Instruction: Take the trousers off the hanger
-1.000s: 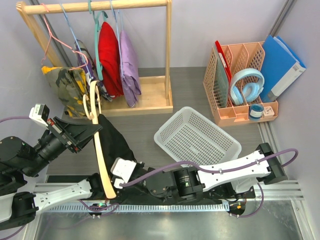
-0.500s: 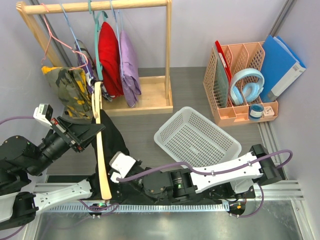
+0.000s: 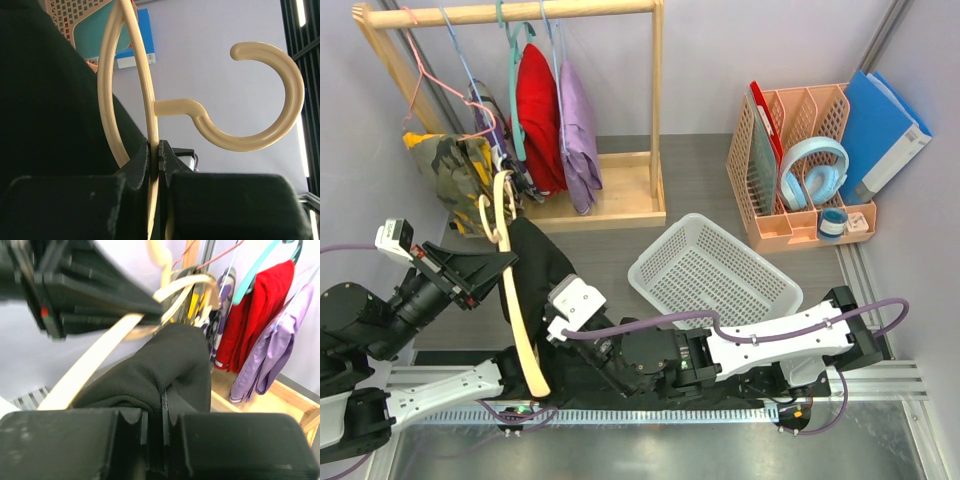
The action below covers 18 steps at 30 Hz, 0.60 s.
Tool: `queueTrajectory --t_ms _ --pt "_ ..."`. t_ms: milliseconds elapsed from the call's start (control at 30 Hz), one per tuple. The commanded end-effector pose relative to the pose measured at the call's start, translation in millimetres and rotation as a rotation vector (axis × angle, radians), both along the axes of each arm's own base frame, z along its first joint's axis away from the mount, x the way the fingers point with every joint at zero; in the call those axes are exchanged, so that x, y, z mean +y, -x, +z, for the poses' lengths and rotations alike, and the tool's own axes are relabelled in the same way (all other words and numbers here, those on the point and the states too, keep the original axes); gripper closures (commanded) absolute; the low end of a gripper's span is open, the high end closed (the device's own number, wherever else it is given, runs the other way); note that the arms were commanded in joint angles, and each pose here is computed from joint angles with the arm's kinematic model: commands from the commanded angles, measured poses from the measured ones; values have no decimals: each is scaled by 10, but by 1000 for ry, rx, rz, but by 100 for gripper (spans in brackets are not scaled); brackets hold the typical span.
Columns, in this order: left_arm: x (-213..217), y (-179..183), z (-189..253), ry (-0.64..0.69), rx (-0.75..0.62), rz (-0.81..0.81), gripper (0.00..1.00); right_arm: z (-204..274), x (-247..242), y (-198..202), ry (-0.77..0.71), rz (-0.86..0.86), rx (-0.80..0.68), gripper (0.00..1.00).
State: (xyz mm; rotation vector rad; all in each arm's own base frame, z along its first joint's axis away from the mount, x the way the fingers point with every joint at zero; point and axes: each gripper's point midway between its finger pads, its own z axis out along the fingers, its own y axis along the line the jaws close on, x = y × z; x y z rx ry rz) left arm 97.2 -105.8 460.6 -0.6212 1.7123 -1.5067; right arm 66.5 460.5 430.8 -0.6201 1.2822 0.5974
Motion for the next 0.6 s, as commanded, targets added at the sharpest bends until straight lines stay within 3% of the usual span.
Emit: queueTrajectory --t_ms 0,267,567 --pt "184 -68 -133 2 25 86 100 815 -250 -88 -260 -28 38 99" --pt "217 -56 -188 7 26 89 100 1056 -391 -234 -303 -100 35 99" --pt "207 -87 -371 -17 58 105 100 1586 -865 -607 -438 -180 51 99"
